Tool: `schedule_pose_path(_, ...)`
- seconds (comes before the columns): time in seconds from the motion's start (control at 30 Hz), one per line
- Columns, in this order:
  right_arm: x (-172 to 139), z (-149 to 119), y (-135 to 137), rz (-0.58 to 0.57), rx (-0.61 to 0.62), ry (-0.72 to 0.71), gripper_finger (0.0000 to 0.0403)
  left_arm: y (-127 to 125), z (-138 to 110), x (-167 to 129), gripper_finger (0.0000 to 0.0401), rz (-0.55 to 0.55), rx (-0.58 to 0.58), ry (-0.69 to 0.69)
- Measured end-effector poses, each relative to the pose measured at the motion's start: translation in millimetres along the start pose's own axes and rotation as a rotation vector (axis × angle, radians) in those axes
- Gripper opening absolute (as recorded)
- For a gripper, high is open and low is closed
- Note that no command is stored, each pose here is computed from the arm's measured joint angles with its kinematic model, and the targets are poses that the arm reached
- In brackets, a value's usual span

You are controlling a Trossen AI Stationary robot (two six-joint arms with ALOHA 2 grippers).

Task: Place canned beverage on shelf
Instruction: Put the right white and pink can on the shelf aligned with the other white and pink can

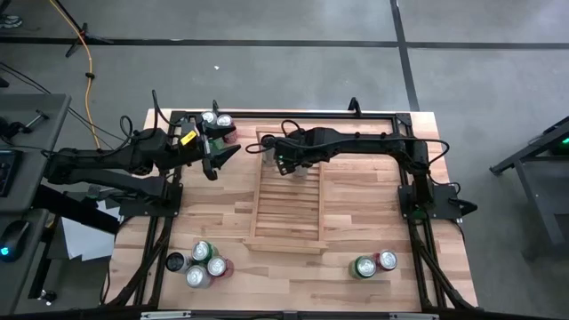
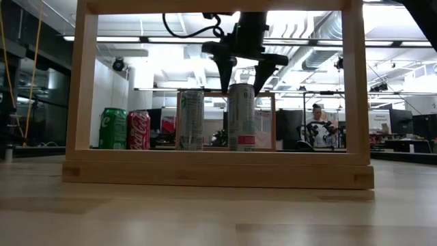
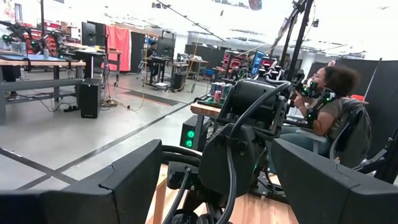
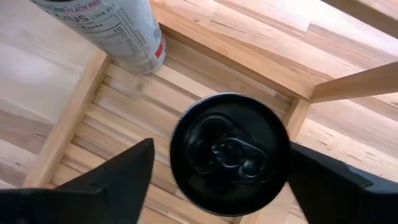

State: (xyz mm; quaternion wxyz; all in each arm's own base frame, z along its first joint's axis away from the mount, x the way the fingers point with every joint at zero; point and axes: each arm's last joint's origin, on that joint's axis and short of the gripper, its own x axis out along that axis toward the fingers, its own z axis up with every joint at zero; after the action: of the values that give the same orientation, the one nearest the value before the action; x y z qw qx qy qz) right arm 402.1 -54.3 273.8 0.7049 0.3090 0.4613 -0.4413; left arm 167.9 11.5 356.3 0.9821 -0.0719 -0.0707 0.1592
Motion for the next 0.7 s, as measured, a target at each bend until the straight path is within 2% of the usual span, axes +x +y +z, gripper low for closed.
schedule_pose_path(0.17, 0, 0, -1, -0.007, -0.042, 0.002, 0.0236, 0, 0, 0, 0.0294, 0.0, 0.0, 0.0)
schedule_pose_path(0.23, -2, 1, -1, -0.001, -0.117, 0.0, 0.0234, 0, 0, 0, 0.0294, 0.0, 0.0, 0.0)
schedule_pose_path(0.33, -11, 5, -4, 0.022, -0.311, -0.006, 0.0234, 0, 0, 0, 0.0294, 0.0, 0.0, 0.0)
schedule_pose_path(0.5, -40, 21, -13, 0.137, -0.598, -0.079, 0.0234, 0, 0, 0, 0.0294, 0.0, 0.0, 0.0)
schedule_pose_path(0.7, -47, 35, -26, 0.282, -0.91, -0.074, 0.0234, 0, 0, 0, 0.0294, 0.0, -0.002, 0.0)
